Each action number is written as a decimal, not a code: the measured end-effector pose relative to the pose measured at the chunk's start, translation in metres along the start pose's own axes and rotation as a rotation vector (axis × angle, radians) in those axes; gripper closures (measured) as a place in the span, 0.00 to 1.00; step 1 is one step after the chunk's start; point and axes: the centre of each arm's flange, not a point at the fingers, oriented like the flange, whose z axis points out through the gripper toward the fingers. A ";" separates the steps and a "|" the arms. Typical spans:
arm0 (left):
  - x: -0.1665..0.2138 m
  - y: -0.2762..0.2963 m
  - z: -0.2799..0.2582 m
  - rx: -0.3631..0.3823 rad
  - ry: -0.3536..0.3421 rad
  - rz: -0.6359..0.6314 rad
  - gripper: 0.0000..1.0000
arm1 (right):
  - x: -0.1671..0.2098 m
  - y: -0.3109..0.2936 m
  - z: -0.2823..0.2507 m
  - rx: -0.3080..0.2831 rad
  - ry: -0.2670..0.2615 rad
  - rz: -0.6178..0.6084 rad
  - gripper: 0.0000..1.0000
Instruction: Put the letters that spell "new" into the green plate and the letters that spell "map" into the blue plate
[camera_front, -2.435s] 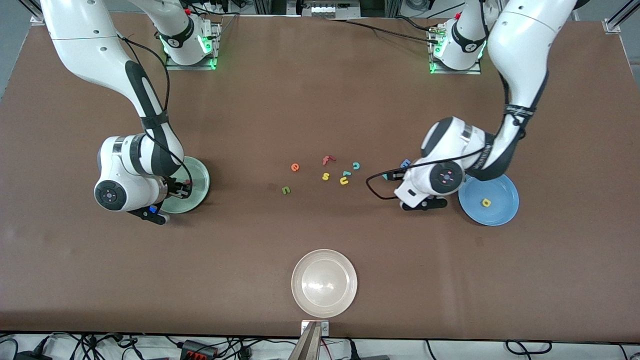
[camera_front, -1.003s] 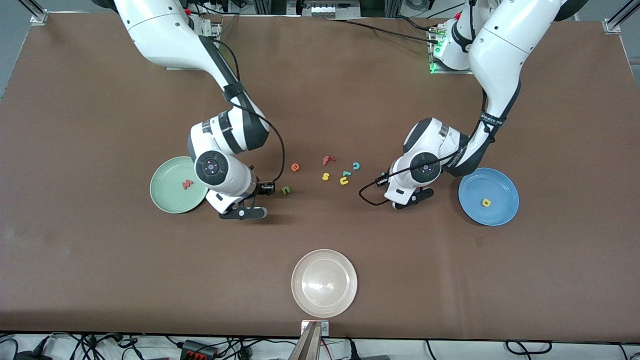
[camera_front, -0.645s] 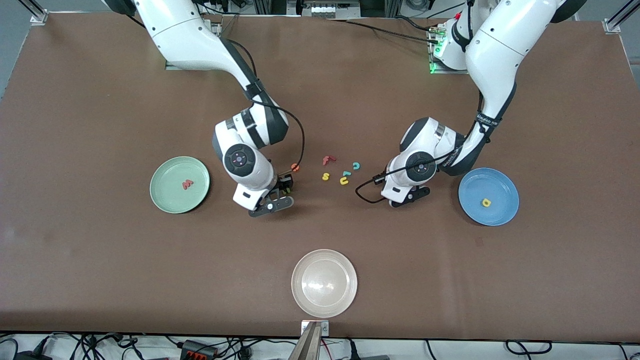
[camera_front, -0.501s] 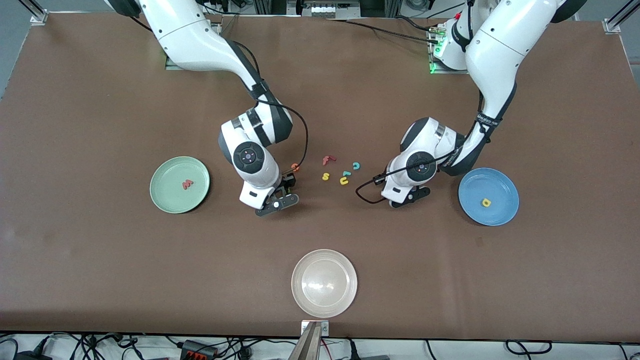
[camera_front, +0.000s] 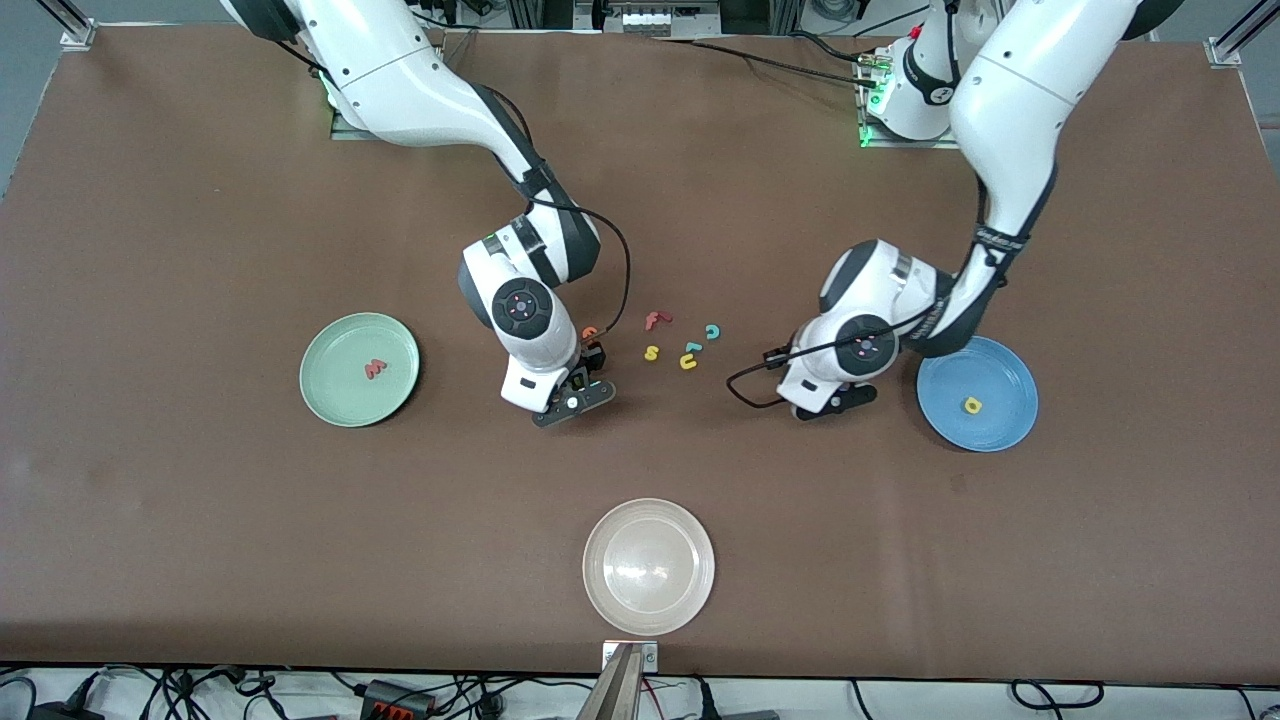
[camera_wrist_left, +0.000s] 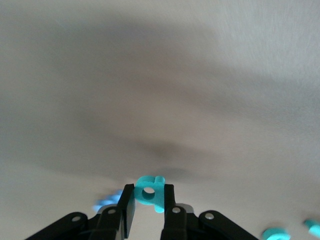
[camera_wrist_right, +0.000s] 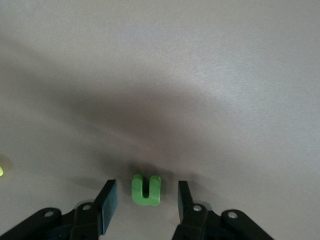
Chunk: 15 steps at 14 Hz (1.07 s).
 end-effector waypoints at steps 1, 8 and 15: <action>0.009 -0.018 -0.016 0.003 -0.005 0.039 0.73 | 0.000 -0.001 0.002 -0.001 -0.003 -0.001 0.42; 0.068 -0.155 -0.045 0.093 -0.014 0.318 0.73 | 0.001 0.001 0.005 -0.012 -0.002 -0.011 0.66; 0.082 -0.172 -0.021 0.106 -0.025 0.359 0.50 | 0.006 0.043 -0.009 -0.038 -0.030 0.050 0.74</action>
